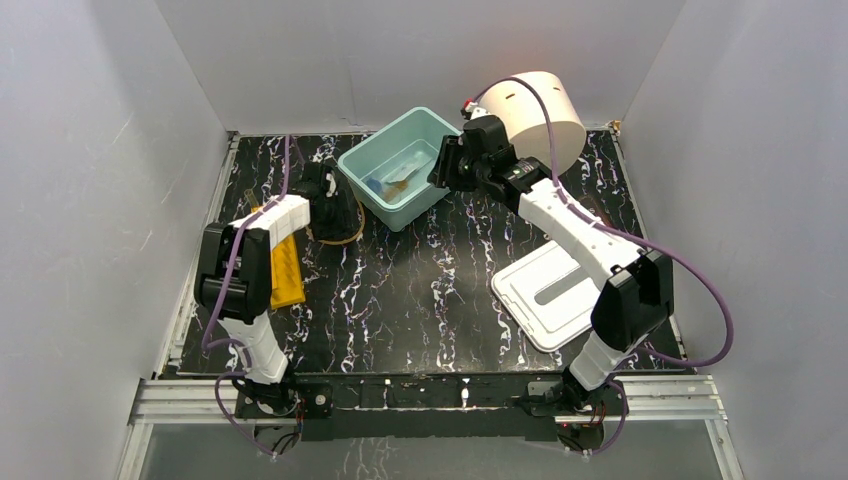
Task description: Organize the chemistry lab equipment
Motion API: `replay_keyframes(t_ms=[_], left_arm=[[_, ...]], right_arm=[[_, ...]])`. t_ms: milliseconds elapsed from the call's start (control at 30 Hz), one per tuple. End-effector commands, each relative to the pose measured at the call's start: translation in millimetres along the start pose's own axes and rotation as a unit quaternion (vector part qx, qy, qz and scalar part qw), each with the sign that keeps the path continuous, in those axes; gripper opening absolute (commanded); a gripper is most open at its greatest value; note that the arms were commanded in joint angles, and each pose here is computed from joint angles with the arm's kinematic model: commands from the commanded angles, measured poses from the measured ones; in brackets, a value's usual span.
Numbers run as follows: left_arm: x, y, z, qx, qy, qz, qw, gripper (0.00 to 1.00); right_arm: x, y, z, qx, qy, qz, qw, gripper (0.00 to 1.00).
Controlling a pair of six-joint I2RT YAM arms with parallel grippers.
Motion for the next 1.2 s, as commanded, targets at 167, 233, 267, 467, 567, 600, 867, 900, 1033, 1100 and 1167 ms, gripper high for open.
replay_keyframes(t_ms=[167, 233, 267, 467, 567, 600, 867, 900, 1033, 1100, 1167], left_arm=[[-2, -10, -1, 0.033, -0.034, -0.001, 0.999, 0.53], [5, -11, -2, 0.043, -0.030, 0.014, 0.999, 0.55], [7, -9, -4, 0.049, -0.028, 0.015, 0.998, 0.57], [27, -8, -6, 0.082, -0.021, 0.027, 0.996, 0.56], [31, -4, -9, 0.097, -0.029, 0.030, 0.994, 0.53], [33, -3, -9, 0.099, -0.029, 0.033, 0.994, 0.52], [54, 8, -17, 0.086, -0.056, 0.044, 0.994, 0.42], [56, 10, -19, 0.083, -0.061, 0.045, 0.994, 0.41], [66, 15, -24, 0.068, -0.084, 0.048, 0.993, 0.38], [65, 13, -22, 0.056, -0.090, 0.047, 0.993, 0.38], [62, 10, -21, 0.045, -0.098, 0.051, 0.993, 0.38]], right_arm=[[-18, 26, 15, -0.037, 0.003, -0.046, 0.998, 0.49], [-17, 25, 14, -0.033, 0.001, -0.047, 0.998, 0.49], [-16, 25, 14, -0.033, -0.001, -0.047, 0.998, 0.49], [-10, 22, 12, -0.039, -0.012, -0.038, 0.998, 0.49], [-8, 21, 10, -0.038, -0.019, -0.035, 0.998, 0.49], [-8, 22, 10, -0.038, -0.021, -0.035, 0.998, 0.49], [0, 25, 4, -0.033, -0.042, -0.036, 0.998, 0.49], [1, 26, 3, -0.032, -0.045, -0.036, 0.998, 0.49], [5, 28, -1, -0.027, -0.057, -0.036, 0.997, 0.49], [8, 29, -2, -0.026, -0.063, -0.034, 0.997, 0.49], [10, 29, -3, -0.027, -0.067, -0.032, 0.997, 0.49]])
Point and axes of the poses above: each gripper's point midway between its finger pads, its own y axis back along the fingers, its own z axis along the line the jaws close on, x = y × z, the point moved 8 cm from there along y, back along the fingers, and after that the axes turned 10 degrees about -y, right-handed, at the moved point
